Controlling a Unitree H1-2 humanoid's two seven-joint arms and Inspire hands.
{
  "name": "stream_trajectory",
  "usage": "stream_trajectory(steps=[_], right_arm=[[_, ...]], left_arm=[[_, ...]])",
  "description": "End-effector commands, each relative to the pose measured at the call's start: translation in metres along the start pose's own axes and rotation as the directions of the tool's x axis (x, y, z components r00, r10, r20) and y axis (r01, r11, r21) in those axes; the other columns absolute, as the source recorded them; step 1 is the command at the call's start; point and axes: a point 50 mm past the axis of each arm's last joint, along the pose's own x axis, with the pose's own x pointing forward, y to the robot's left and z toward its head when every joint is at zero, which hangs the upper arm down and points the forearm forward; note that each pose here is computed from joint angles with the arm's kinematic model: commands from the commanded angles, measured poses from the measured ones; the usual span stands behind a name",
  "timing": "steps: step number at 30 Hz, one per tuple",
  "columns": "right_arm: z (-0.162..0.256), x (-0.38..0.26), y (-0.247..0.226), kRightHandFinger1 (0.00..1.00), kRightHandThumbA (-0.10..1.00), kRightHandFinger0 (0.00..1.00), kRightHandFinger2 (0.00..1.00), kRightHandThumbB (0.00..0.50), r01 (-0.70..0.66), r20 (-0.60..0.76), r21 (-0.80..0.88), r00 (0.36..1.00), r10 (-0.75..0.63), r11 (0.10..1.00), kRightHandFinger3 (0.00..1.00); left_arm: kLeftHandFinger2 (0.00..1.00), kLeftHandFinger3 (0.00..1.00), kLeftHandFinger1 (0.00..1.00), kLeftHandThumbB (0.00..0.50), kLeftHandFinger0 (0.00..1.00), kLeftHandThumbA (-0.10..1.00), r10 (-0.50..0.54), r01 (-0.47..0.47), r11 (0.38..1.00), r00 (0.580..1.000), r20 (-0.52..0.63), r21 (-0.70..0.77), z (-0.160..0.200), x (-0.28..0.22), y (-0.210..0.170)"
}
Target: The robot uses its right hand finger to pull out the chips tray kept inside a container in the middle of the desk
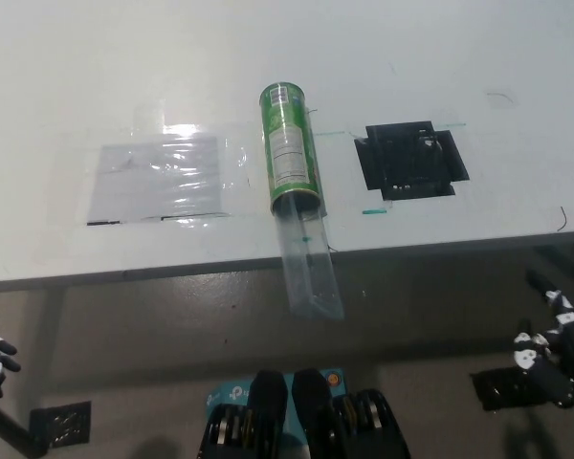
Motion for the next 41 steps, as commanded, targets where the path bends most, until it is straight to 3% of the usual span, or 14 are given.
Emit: stream_trajectory(steps=[1, 2, 4, 6, 10, 14, 21, 32, 41], right_arm=[[-0.001, 0.005, -0.009, 0.00, -0.10, 0.00, 0.69, 0.218, 0.128, 0.028, 0.092, 0.991, -0.131, 0.988, 0.92], [-0.003, 0.008, -0.009, 0.00, -0.10, 0.00, 0.53, 0.248, 0.149, -0.014, 0.116, 0.989, -0.149, 0.982, 0.83], [-0.006, 0.011, -0.010, 0.00, -0.10, 0.00, 0.41, 0.244, 0.156, -0.063, 0.193, 0.987, -0.146, 0.969, 0.75], [-0.007, 0.014, -0.010, 0.00, -0.10, 0.00, 0.37, 0.229, 0.174, -0.090, 0.201, 0.983, -0.159, 0.964, 0.71], [-0.008, 0.018, -0.011, 0.01, -0.10, 0.00, 0.39, 0.225, 0.172, -0.106, 0.198, 0.982, -0.153, 0.965, 0.70], [-0.005, 0.023, -0.013, 0.00, -0.10, 0.00, 0.34, 0.254, 0.167, -0.107, 0.181, 0.983, -0.149, 0.969, 0.73], [-0.004, 0.024, -0.013, 0.00, -0.10, 0.00, 0.39, 0.236, 0.154, -0.118, 0.154, 0.984, -0.137, 0.976, 0.76], [0.001, 0.026, -0.014, 0.00, -0.10, 0.00, 0.37, 0.235, 0.152, -0.120, 0.145, 0.984, -0.135, 0.978, 0.72], [0.001, 0.026, -0.015, 0.00, -0.10, 0.00, 0.40, 0.225, 0.145, -0.120, 0.143, 0.984, -0.128, 0.979, 0.74]], left_arm=[[0.33, 0.66, 0.19, 0.000, 0.14, -0.10, 0.000, 0.000, 1.000, 0.999, 0.048, 0.006, 0.003, -0.003, 0.004], [0.32, 0.67, 0.20, 0.000, 0.15, -0.10, 0.004, -0.004, 1.000, 0.999, 0.040, 0.003, 0.003, -0.003, 0.003], [0.33, 0.68, 0.20, 0.000, 0.16, -0.10, 0.005, -0.005, 1.000, 0.999, 0.034, 0.010, 0.001, -0.004, 0.003], [0.35, 0.68, 0.21, 0.000, 0.16, -0.10, 0.005, -0.006, 1.000, 1.000, 0.031, 0.014, -0.001, -0.005, 0.002], [0.34, 0.66, 0.20, 0.000, 0.16, -0.10, 0.004, -0.004, 1.000, 1.000, 0.026, 0.017, -0.002, -0.007, 0.002], [0.34, 0.66, 0.22, 0.000, 0.19, -0.10, -0.005, 0.004, 1.000, 1.000, 0.024, 0.025, -0.002, -0.005, 0.001], [0.36, 0.67, 0.21, 0.000, 0.17, -0.10, -0.003, 0.002, 0.999, 1.000, 0.023, 0.032, 0.001, -0.004, 0.001], [0.36, 0.69, 0.21, 0.000, 0.16, -0.10, 0.001, -0.001, 1.000, 1.000, 0.019, 0.029, 0.000, -0.003, 0.001], [0.35, 0.69, 0.20, 0.000, 0.15, -0.10, 0.001, -0.002, 1.000, 1.000, 0.016, 0.027, 0.000, -0.003, 0.000]])
